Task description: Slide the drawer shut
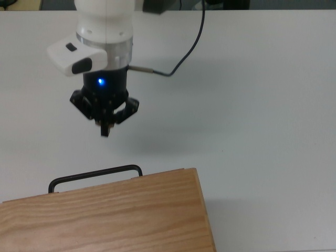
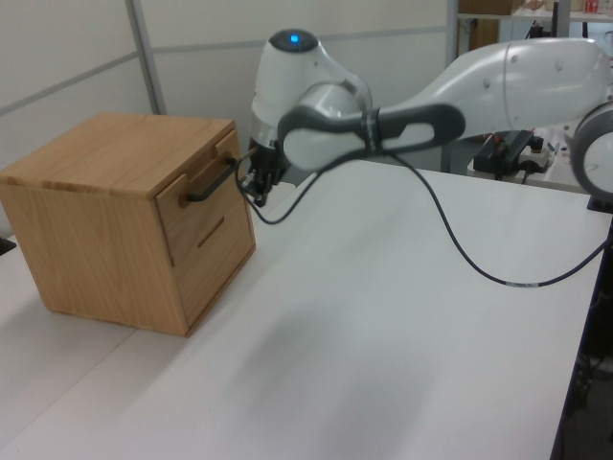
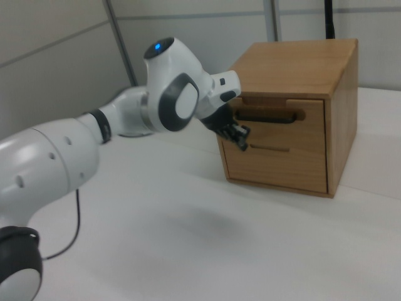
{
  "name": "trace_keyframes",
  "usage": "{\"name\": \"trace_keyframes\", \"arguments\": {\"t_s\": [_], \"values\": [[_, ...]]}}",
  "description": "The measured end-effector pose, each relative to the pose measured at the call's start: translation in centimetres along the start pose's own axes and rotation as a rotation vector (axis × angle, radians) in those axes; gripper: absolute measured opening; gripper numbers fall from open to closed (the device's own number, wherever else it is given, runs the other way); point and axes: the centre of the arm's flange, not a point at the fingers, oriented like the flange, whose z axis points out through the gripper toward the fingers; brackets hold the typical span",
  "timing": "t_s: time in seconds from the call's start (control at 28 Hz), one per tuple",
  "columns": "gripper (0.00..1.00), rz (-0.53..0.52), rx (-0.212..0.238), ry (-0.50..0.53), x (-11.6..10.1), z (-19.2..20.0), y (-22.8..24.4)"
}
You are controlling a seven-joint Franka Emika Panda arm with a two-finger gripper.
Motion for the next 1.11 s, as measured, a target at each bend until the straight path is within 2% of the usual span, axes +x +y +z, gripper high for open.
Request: {"name": "trace_keyframes", "arguments": {"t_s": [0.21, 0.43, 0.71, 0.93, 0.96, 1.07, 1.11], "values": [[0.01, -0.004, 0.033, -0.15, -1.8, -3.3, 1.2], [0.01, -0.02, 0.093, -0.265, -3.6, -7.1, 3.4], [0.04, -0.008, 0.115, -0.296, -4.7, -10.5, 6.2], [0.22, -0.014, 0.123, -0.303, -5.3, -11.3, 7.1], [0.3, -0.02, 0.128, -0.3, -5.4, -11.6, 7.2], [0.38, -0.037, 0.129, -0.292, -5.7, -12.4, 7.4], [0.45, -0.042, 0.128, -0.29, -5.8, -12.7, 7.5]]}}
